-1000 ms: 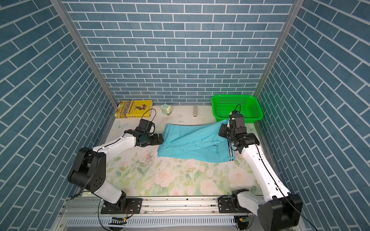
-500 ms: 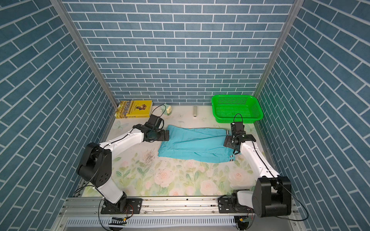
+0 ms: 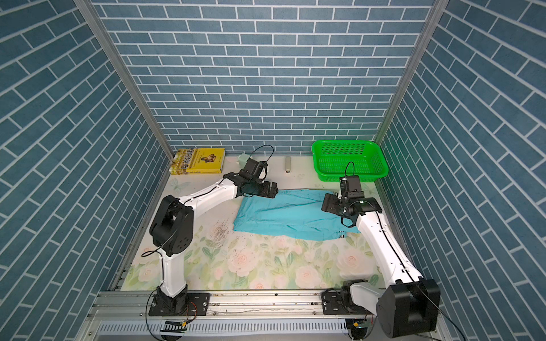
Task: Roll up the long pants
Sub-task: Fold the long pant at the center of the board.
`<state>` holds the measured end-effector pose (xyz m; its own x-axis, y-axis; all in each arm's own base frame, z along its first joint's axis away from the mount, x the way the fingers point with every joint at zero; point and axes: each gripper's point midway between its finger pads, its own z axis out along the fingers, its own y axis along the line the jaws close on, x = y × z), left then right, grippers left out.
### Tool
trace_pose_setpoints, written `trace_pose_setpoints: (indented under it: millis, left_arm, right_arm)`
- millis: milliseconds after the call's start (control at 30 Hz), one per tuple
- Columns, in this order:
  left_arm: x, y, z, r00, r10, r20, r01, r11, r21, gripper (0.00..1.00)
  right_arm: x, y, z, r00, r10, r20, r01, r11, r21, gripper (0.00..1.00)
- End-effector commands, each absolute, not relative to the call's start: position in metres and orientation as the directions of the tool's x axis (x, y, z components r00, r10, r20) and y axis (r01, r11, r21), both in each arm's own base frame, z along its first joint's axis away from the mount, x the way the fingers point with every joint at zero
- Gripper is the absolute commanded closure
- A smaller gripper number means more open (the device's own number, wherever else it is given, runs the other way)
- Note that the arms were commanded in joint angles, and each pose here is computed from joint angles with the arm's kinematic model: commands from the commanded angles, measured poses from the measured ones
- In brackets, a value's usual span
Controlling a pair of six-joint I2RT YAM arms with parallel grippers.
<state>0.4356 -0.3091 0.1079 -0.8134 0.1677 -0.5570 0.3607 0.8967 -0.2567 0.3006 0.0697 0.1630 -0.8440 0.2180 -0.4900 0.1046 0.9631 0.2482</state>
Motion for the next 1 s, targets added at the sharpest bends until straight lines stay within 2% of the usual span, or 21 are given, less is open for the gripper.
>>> trace_pose_setpoints:
  millis: [0, 100, 200, 300, 367, 567, 667, 733, 800, 833, 900, 967]
  left_arm:
    - [0.441, -0.302, 0.107, -0.799, 0.225, -0.558, 0.388, 0.902, -0.192, 0.00]
    - [0.444, -0.275, 0.104, -0.813, 0.222, -0.539, 0.316, 0.945, -0.088, 0.00]
    - [0.443, -0.231, 0.103, -0.840, 0.168, -0.517, 0.203, 0.979, -0.011, 0.00]
    - [0.435, -0.203, 0.096, -0.853, 0.121, -0.508, 0.163, 0.986, -0.041, 0.00]
    - [0.428, -0.196, 0.083, -0.867, 0.089, -0.490, 0.153, 0.984, -0.092, 0.00]
    - [0.417, -0.206, 0.063, -0.881, 0.100, -0.462, 0.177, 0.976, -0.126, 0.00]
    - [0.412, -0.218, 0.063, -0.871, 0.141, -0.470, 0.216, 0.970, -0.108, 0.05]
    - [0.408, -0.225, 0.061, -0.865, 0.165, -0.473, 0.234, 0.968, -0.090, 0.11]
    - [0.405, -0.229, 0.056, -0.868, 0.176, -0.465, 0.241, 0.967, -0.084, 0.24]
    - [0.405, -0.229, 0.054, -0.870, 0.171, -0.463, 0.236, 0.968, -0.085, 0.32]
    - [0.406, -0.225, 0.051, -0.873, 0.163, -0.459, 0.218, 0.973, -0.069, 0.57]
    - [0.406, -0.221, 0.049, -0.873, 0.163, -0.460, 0.211, 0.976, -0.054, 0.71]
  right_arm:
    - [0.301, 0.078, 0.154, -0.856, 0.222, -0.467, 0.097, 0.956, 0.277, 0.14]
    - [0.299, 0.067, 0.160, -0.842, 0.207, -0.498, 0.103, 0.968, 0.229, 0.07]
    - [0.298, 0.051, 0.171, -0.829, 0.195, -0.524, 0.125, 0.978, 0.166, 0.05]
    - [0.298, 0.026, 0.186, -0.787, 0.229, -0.573, 0.191, 0.973, 0.126, 0.02]
    - [0.300, 0.011, 0.186, -0.779, 0.251, -0.575, 0.220, 0.968, 0.123, 0.00]
    - [0.306, -0.007, 0.161, -0.796, 0.298, -0.527, 0.253, 0.955, 0.158, 0.00]
    - [0.310, -0.005, 0.152, -0.792, 0.327, -0.516, 0.251, 0.944, 0.213, 0.00]
    - [0.311, -0.008, 0.144, -0.797, 0.332, -0.505, 0.260, 0.943, 0.208, 0.00]
    - [0.312, -0.009, 0.134, -0.809, 0.336, -0.482, 0.264, 0.941, 0.213, 0.00]
    - [0.313, -0.007, 0.130, -0.815, 0.336, -0.473, 0.257, 0.940, 0.226, 0.00]
    - [0.315, -0.011, 0.124, -0.818, 0.344, -0.460, 0.268, 0.937, 0.224, 0.00]
    - [0.316, -0.016, 0.121, -0.822, 0.339, -0.458, 0.270, 0.939, 0.211, 0.00]
